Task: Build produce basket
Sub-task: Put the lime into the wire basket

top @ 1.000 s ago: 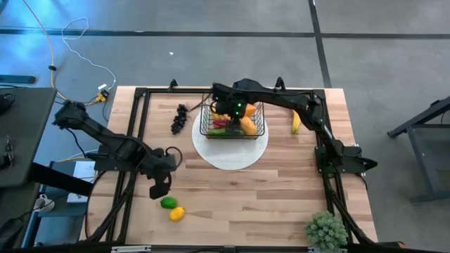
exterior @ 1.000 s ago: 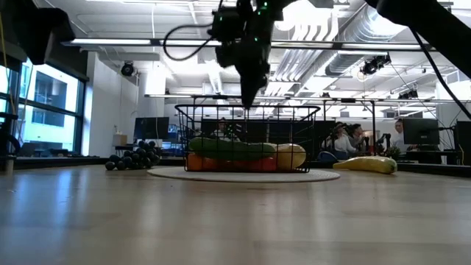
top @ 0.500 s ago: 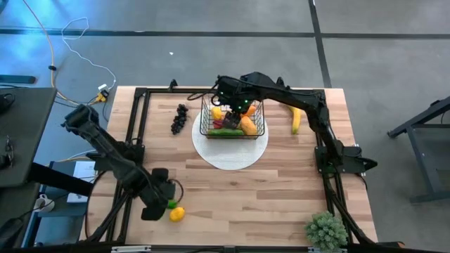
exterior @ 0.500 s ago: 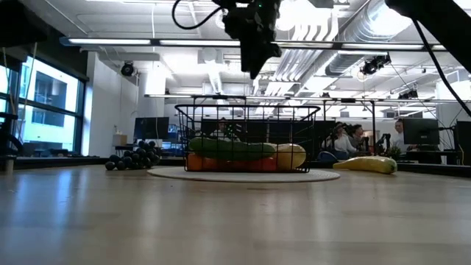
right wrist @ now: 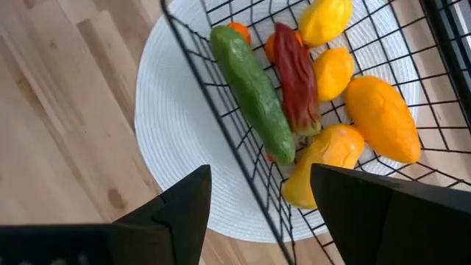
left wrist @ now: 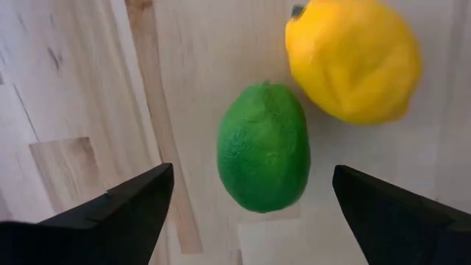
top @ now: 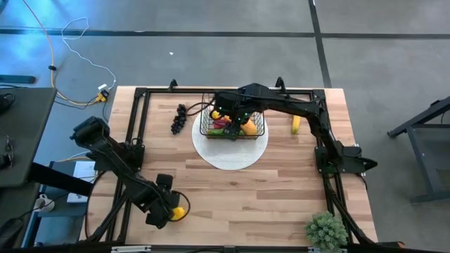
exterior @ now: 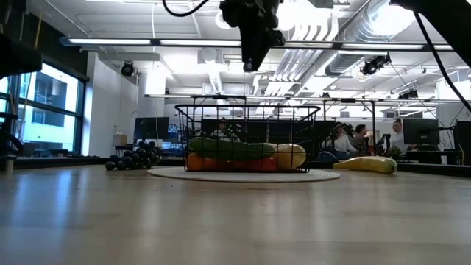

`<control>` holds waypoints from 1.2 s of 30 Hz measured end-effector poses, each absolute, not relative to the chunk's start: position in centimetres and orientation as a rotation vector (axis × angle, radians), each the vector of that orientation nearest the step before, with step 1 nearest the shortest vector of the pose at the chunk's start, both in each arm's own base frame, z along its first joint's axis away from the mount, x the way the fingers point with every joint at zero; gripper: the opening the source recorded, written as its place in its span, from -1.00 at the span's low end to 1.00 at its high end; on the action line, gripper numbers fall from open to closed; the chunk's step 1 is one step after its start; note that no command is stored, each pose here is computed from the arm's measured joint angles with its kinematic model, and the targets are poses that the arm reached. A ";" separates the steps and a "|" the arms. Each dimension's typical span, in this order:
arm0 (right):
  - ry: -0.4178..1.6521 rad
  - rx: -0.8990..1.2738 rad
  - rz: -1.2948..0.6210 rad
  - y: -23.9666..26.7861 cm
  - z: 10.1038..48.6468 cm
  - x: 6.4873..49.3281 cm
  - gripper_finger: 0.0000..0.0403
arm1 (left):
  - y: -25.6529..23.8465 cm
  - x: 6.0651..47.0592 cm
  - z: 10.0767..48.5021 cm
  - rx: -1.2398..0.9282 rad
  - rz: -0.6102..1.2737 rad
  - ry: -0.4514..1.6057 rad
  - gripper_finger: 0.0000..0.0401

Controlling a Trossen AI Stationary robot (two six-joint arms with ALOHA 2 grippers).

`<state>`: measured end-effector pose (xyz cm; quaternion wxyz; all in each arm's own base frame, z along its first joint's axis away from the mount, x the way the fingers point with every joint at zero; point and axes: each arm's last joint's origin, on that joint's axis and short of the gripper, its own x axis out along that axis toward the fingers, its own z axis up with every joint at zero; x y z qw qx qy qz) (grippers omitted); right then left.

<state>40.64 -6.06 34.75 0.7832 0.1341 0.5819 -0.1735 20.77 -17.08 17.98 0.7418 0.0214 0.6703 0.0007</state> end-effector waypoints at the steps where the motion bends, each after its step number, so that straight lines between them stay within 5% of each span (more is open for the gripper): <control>1: 1.256 0.284 -0.371 -5.8 34.8 40.7 0.06 | -17.1 20.8 17.8 0.051 -0.003 1.474 0.78; 13: 1.293 0.248 -0.374 -3.7 34.6 40.6 0.06 | -17.8 21.5 16.0 0.072 -0.004 1.493 0.58; 28: 1.297 0.247 -0.432 -3.8 34.8 40.2 0.06 | -17.7 21.5 15.5 0.095 0.021 1.519 -0.20; 36: 1.231 0.218 -0.489 -5.0 37.0 38.6 0.06 | -16.8 21.6 16.9 -0.017 0.085 1.481 -0.23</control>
